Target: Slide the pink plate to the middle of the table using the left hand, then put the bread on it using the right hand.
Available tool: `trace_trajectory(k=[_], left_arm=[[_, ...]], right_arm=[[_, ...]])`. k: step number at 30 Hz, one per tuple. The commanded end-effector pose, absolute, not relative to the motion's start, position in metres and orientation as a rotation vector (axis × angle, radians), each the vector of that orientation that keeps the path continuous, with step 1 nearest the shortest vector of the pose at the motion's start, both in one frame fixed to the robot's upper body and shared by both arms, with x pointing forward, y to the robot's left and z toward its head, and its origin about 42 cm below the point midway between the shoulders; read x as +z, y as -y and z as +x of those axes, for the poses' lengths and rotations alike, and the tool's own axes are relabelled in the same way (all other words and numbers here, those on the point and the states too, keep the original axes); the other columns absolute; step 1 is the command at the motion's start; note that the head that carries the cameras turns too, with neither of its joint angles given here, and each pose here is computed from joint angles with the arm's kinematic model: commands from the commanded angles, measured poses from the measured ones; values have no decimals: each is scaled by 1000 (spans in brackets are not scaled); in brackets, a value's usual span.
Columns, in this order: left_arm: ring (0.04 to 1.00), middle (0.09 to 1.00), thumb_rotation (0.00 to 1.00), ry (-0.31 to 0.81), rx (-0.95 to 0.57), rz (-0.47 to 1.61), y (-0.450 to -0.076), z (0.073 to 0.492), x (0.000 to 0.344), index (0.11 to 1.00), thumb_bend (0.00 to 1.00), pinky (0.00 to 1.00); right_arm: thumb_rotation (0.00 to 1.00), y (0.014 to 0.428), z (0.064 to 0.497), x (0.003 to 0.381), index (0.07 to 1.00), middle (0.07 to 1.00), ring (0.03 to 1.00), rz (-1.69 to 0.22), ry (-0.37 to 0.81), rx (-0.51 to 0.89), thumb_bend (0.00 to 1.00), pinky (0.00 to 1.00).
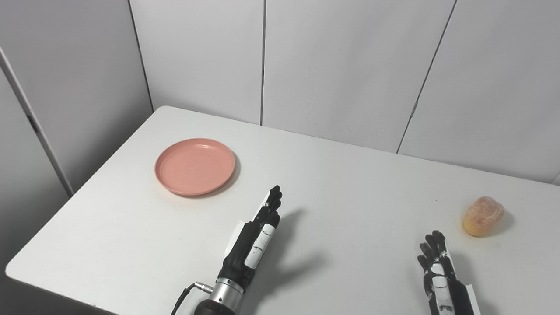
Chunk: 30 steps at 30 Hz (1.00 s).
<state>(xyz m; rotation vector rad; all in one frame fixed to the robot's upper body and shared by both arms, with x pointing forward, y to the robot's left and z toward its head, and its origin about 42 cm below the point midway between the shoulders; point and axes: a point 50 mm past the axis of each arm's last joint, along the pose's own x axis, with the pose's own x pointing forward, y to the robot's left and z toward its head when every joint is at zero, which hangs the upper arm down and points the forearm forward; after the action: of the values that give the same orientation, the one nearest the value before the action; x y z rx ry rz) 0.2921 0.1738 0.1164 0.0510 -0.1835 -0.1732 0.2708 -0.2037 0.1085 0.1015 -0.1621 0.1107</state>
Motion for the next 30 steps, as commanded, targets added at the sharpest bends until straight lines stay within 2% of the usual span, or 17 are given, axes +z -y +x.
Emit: trace_trajectory(k=[1,13,19,30], left_arm=[[1000,1000,1000,133,-188,17,-156,286,97,1000,787,1000],[1000,1000,1000,127,-178,13,-155,283,92,1000,790,1000],[1000,1000,1000,145,-162,-18,-159,283,95,1000,729,1000],[1000,1000,1000,164,-128,-71,-165,300,118,1000,683,1000]], right_arm=[[877,213,271,112,1000,1000,1000,87,201,100,507,1000],[862,211,271,113,1000,1000,1000,123,189,110,509,1000],[853,209,270,114,1000,1000,1000,117,198,112,491,1000],[855,202,279,112,1000,1000,1000,108,204,112,469,1000]])
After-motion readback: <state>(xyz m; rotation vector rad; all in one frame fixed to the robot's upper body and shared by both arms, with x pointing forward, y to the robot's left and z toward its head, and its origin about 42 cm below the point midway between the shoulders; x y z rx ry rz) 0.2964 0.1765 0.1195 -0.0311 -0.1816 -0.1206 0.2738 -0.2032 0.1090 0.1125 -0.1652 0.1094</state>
